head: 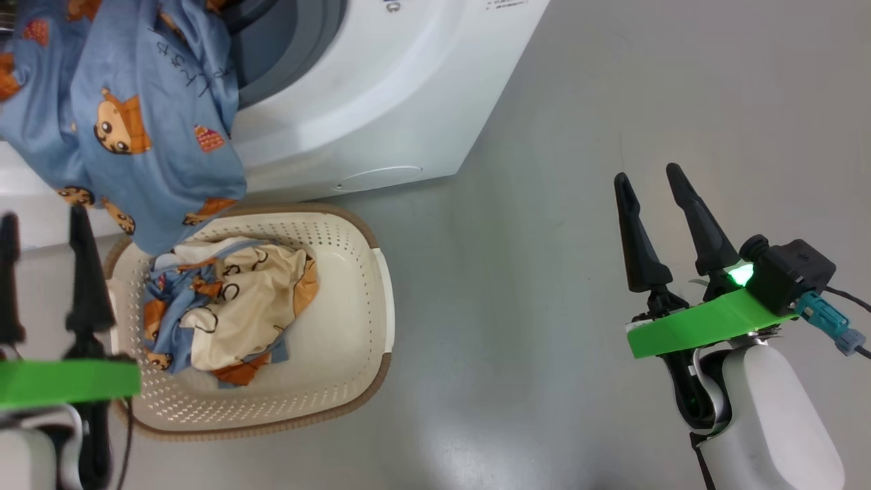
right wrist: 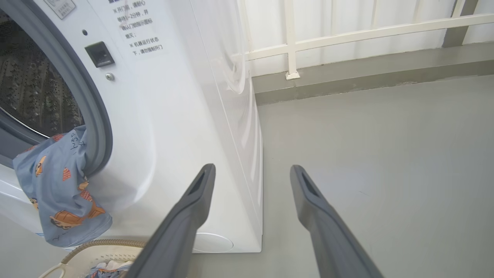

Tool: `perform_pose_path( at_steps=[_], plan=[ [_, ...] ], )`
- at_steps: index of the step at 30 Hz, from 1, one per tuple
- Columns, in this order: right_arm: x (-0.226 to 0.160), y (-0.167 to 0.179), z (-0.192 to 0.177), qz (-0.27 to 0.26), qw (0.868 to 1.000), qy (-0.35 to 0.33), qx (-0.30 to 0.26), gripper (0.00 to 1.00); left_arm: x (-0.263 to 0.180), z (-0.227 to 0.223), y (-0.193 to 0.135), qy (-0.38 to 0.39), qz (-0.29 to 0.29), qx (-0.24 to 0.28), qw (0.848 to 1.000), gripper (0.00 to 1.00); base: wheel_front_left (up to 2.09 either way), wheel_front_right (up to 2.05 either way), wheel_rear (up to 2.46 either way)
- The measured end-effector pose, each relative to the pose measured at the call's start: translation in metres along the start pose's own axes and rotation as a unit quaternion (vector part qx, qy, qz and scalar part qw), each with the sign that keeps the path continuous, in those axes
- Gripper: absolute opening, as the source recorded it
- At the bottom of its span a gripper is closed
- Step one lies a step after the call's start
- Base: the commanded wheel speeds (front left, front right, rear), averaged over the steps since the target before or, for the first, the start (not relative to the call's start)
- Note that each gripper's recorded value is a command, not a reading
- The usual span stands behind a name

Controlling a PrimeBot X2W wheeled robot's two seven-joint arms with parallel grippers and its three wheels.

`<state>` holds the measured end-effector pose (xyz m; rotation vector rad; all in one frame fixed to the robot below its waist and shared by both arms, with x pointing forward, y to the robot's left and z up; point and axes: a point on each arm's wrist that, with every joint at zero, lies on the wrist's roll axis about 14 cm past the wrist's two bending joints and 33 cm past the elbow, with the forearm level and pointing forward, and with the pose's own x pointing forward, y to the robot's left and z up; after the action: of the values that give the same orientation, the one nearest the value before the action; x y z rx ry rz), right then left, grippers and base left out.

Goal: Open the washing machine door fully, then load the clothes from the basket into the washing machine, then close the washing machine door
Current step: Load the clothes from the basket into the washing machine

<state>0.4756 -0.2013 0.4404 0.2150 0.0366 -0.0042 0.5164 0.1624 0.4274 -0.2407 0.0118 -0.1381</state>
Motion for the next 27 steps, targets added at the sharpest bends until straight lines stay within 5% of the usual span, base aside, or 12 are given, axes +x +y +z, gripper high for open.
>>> perform_pose_path(
  at_steps=[27],
  plan=[
    [0.002, 0.01, 0.001, 0.015, 1.0, -0.003, -0.003, 1.0, -0.029, -0.028, -0.005, 0.047, 0.009, -0.027, 0.998, 1.0, 0.0, 0.0, 0.0]
  ],
)
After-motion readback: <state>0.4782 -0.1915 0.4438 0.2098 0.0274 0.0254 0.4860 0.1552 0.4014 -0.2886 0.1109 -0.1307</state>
